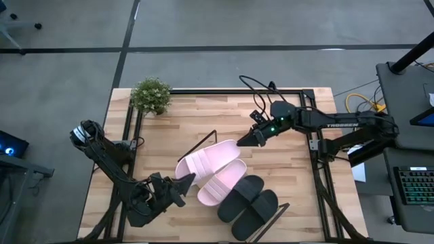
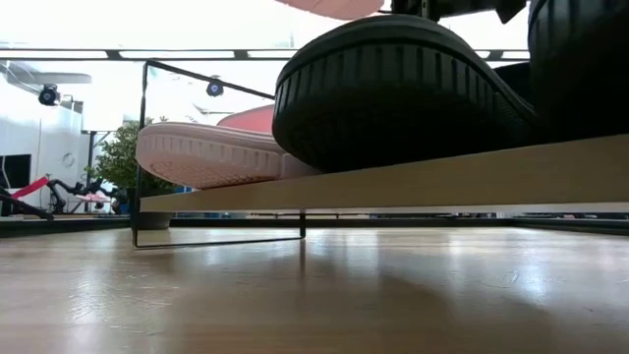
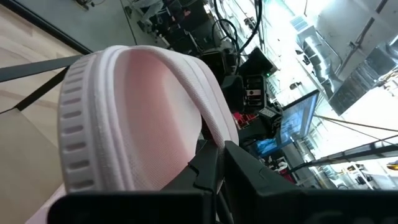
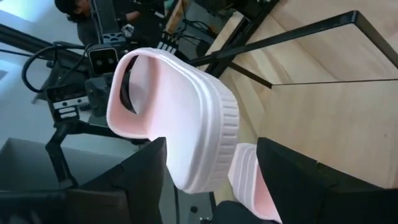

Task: Pick and place slides into the shelf
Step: Put the pink slipper on the shelf beside the other pink slipper

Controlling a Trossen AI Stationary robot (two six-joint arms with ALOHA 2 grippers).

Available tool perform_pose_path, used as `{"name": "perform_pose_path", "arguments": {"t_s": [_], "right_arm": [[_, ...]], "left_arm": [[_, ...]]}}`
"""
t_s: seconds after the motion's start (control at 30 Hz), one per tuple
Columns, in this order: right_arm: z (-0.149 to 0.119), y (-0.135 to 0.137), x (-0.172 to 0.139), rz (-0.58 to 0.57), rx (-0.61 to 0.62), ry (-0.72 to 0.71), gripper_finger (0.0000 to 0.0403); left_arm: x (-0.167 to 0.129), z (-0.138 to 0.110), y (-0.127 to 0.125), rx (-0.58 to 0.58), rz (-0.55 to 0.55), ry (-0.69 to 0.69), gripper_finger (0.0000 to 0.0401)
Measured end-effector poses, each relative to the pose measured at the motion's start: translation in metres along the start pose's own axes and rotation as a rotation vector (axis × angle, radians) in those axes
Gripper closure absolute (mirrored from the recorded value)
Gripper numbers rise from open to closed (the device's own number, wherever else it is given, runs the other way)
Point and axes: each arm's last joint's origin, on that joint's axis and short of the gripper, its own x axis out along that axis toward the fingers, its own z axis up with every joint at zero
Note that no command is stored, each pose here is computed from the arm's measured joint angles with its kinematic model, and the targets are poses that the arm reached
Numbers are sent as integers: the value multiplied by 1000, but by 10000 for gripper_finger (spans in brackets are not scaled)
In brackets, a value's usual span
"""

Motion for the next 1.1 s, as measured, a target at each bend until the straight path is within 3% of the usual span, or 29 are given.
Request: {"name": "perform_pose_path", "arguments": {"t_s": [0.5, 0.63, 0.83, 1.03, 1.1], "right_arm": [[-3, -3, 37, 99, 12, 3, 175], [-3, -2, 37, 101, 7, -1, 215], [0, 1, 32, 103, 4, -42, 343], [0, 4, 29, 112, -9, -49, 347], [0, 4, 29, 112, -1, -49, 323]], "left_arm": [[0, 2, -1, -12, -3, 5, 400], [0, 2, -2, -13, -3, 6, 400], [0, 2, -2, -14, -4, 7, 400], [0, 2, -2, -16, -4, 8, 400], [0, 2, -2, -17, -5, 9, 400]]}}
